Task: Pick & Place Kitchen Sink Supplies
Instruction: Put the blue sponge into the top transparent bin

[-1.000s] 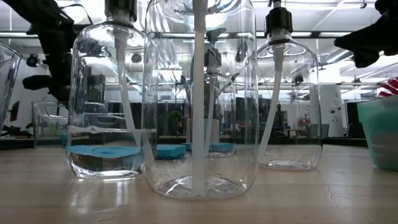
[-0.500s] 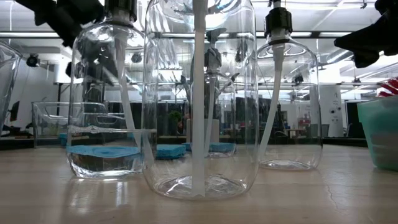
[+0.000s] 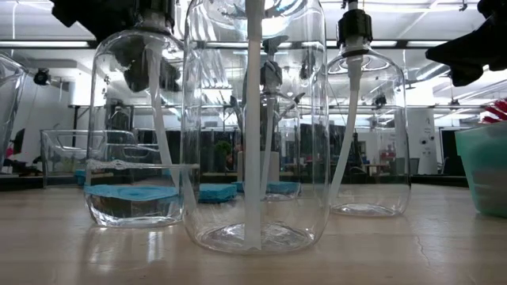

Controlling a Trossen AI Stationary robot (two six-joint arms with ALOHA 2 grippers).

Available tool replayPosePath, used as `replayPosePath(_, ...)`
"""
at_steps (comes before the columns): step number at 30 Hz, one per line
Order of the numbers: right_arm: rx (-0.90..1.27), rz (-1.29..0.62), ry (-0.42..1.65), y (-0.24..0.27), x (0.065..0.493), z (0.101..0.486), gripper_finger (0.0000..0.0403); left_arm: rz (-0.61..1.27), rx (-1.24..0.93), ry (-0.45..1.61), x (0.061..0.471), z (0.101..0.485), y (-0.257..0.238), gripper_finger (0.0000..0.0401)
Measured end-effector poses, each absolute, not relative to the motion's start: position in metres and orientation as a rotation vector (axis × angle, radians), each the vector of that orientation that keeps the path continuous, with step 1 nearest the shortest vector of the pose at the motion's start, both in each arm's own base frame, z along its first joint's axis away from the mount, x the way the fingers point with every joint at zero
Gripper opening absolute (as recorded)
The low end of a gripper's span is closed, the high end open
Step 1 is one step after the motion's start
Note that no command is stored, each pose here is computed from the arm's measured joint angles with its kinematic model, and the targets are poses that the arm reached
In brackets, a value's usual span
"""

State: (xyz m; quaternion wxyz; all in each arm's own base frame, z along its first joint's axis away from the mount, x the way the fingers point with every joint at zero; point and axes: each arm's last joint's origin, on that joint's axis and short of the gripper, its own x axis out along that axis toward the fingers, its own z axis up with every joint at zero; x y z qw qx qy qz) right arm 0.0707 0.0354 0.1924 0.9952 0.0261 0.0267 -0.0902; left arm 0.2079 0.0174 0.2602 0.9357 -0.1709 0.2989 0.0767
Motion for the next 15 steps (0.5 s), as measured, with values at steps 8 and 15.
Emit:
replayPosePath(8, 0.053, -0.181, 0.053, 0.035, 0.071, 0.192, 0.0008, 0.106, -0.335, 0.815, 0.240, 0.223, 0.009, 0.0153)
replayPosePath(15, 0.052, -0.181, 0.054, 0.035, 0.071, 0.192, 0.0008, 0.038, -0.348, 0.931, 0.261, 0.201, 0.008, 0.0154)
